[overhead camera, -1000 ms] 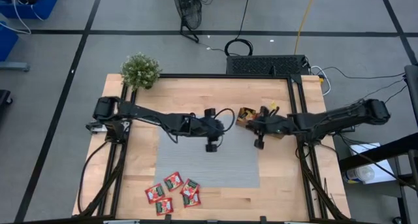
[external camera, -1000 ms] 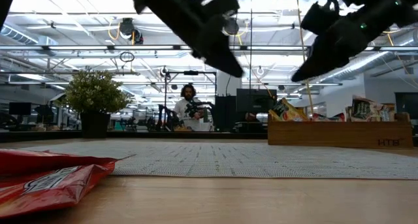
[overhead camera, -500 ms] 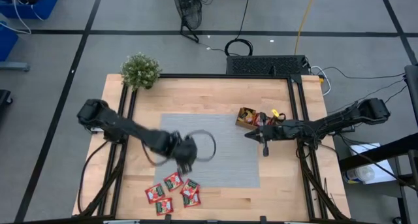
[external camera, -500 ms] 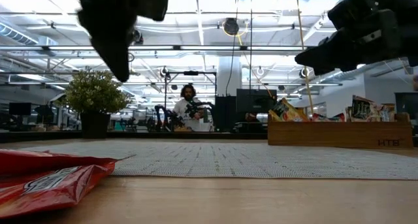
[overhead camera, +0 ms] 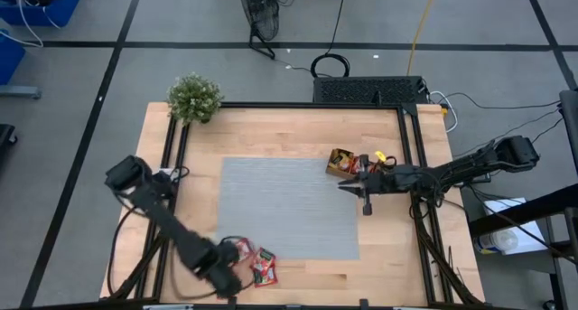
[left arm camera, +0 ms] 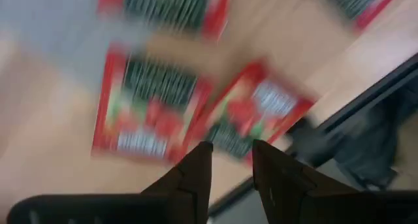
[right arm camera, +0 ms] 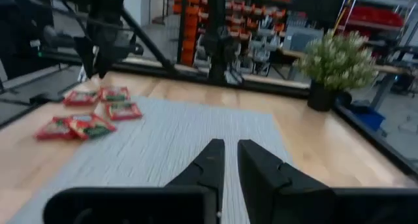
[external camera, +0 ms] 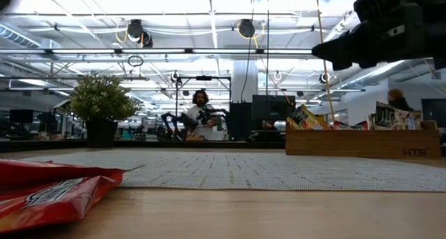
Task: Pick & Place Tea
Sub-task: Put the red tea bag into the middle section of the wooden organizer
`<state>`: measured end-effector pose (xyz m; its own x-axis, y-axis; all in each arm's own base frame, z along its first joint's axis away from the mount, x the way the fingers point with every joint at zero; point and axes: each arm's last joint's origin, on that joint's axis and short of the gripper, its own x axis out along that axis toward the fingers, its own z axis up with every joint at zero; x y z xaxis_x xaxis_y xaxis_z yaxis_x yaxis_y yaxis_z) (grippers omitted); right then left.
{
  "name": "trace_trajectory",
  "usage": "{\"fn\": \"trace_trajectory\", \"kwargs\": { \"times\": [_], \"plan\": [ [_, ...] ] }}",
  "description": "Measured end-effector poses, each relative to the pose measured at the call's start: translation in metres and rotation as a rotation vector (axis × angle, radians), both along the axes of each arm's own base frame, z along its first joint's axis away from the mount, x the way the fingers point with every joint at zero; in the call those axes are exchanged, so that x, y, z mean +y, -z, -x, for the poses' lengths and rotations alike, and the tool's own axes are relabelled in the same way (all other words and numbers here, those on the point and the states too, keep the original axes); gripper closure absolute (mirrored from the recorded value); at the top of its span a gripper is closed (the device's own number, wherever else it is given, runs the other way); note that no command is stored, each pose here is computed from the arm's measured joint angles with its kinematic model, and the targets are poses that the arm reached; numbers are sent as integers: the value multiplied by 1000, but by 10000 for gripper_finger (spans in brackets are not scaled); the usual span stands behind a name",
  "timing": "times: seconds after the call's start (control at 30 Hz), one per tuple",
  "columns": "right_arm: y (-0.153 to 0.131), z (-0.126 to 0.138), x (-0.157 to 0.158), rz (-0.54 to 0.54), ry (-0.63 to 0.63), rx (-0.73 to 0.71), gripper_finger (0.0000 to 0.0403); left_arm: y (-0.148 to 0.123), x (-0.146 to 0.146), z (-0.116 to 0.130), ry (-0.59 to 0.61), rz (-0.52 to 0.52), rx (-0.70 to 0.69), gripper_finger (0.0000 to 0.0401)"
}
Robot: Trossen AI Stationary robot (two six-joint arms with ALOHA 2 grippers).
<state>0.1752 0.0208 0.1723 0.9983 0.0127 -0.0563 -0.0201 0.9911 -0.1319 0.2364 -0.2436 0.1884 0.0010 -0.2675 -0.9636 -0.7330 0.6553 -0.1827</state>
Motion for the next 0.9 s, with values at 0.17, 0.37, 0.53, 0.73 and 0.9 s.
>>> {"fn": "trace_trajectory", "kwargs": {
  "times": [0.17, 0.37, 0.53, 0.73, 0.9],
  "plan": [
    [-5, 0, 0, 21, -1, -53, 355, 3, -19, 37, -111, -146, 50, 287],
    [-8, 0, 0, 34, -1, -77, 339, 7, -22, 50, -139, -232, -5, 287],
    [-8, 0, 0, 37, -1, -82, 330, 22, -15, 51, -146, -232, 21, 245],
    [-7, 0, 0, 39, 0, -71, 328, 42, -9, 58, -62, -184, 56, 146],
    [-7, 0, 0, 46, 1, -67, 327, 48, -11, 55, 37, -134, -29, 94]
  ]
}}
